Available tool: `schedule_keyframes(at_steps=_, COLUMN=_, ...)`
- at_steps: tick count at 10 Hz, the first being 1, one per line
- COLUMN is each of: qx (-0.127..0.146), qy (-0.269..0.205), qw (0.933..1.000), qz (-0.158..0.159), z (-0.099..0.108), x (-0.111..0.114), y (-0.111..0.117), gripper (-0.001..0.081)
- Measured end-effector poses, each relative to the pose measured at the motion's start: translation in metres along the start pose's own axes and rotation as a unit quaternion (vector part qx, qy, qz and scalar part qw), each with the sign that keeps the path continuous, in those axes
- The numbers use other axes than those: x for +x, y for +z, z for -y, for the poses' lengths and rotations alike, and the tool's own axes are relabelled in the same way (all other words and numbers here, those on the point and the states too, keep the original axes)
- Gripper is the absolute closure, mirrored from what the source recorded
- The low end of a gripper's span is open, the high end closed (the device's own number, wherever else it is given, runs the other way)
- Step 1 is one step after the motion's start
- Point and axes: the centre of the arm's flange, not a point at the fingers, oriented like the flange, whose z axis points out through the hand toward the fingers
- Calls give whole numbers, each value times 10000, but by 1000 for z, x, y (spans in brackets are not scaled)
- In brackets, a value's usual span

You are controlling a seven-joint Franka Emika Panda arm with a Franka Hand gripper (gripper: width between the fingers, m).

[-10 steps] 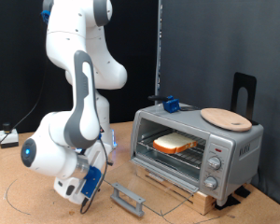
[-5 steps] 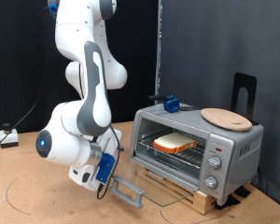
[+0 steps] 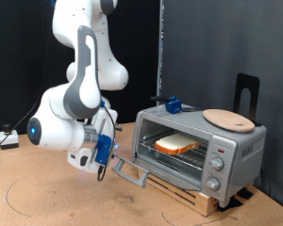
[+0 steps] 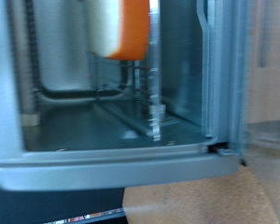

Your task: Make a piece of toast with the oven

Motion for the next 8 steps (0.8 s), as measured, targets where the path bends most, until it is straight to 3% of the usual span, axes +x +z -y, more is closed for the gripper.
schedule_keyframes(at_steps=5, qx=-109, qy=-296, qw=9995, qz=-28, z=35, x=-36, y=-4, gripper=-1)
schedule_keyframes(at_steps=8, qx=-195, qy=-175, qw=9997, qz=26, z=35, x=-43, y=12, gripper=-1)
